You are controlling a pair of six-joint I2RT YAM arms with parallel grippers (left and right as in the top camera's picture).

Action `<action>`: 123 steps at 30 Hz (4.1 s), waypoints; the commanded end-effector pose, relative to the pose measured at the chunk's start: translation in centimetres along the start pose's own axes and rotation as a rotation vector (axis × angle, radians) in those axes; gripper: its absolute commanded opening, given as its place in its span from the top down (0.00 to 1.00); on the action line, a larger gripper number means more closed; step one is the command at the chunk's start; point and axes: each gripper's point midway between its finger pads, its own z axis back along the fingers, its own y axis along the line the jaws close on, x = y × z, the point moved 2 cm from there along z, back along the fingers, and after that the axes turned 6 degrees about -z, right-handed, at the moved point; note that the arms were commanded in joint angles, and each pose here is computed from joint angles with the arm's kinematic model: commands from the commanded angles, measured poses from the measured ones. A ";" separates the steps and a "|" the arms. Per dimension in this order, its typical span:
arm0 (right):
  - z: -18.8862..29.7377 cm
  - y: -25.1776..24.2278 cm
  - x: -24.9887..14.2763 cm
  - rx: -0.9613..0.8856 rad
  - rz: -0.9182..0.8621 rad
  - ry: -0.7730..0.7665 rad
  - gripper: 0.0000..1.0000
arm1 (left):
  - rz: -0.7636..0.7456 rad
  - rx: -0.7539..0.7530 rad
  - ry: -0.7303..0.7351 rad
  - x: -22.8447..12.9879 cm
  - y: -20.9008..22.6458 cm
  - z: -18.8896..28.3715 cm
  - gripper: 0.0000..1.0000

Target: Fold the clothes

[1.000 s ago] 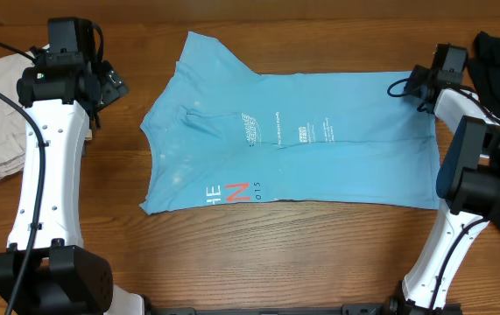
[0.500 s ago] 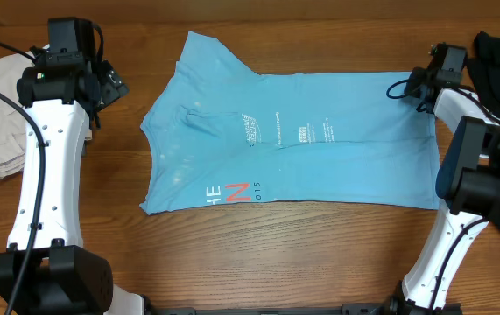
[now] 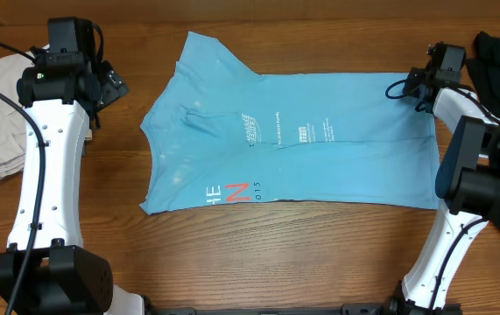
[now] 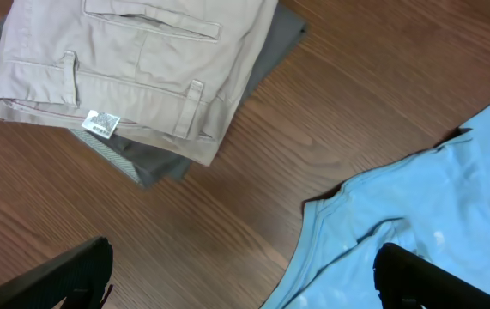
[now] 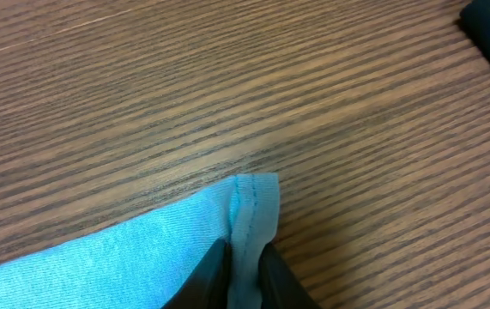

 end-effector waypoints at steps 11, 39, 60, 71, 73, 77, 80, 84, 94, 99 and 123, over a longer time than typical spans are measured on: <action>-1.6 -0.9 -2.4 -0.030 0.005 0.060 0.88 | 0.013 -0.051 -0.023 0.7 -0.9 0.3 0.00; -1.6 -0.8 -2.6 -0.028 0.002 0.068 0.87 | -0.394 -0.529 -0.161 -3.2 -23.8 -11.4 0.25; -1.6 -0.6 -2.9 -0.012 0.002 0.083 0.87 | -0.373 -0.526 -0.378 2.1 -25.7 -18.5 0.42; -1.6 -0.7 -3.0 -0.013 0.002 0.087 0.87 | -0.486 -0.512 -0.363 2.1 -27.7 -20.4 0.41; -1.6 -0.7 -2.9 -0.013 0.002 0.087 0.87 | -0.504 -0.519 -0.336 2.8 -27.8 -19.4 0.41; -1.6 -0.6 -2.9 -0.012 0.002 0.085 0.87 | -0.511 -0.553 -0.321 5.3 -27.7 -16.4 0.41; -1.6 -0.6 -2.9 -0.012 0.002 0.085 0.87 | -0.511 -0.596 -0.306 5.5 -28.0 -15.5 0.41; -1.6 -0.6 -2.9 -0.012 0.002 0.084 0.87 | -0.483 -0.598 -0.274 4.5 -28.3 -17.1 0.42; -1.6 -0.6 -3.0 -0.013 0.003 0.087 0.87 | -0.484 -0.544 -0.245 1.8 -28.8 -22.3 0.46; -1.6 -0.6 -3.0 -0.012 0.003 0.088 0.87 | -0.524 -0.513 -0.231 0.5 -28.8 -23.9 0.46; -1.6 -0.2 -2.9 0.015 0.001 0.085 0.95 | -0.572 -0.529 -0.163 -2.2 -29.3 -25.0 0.79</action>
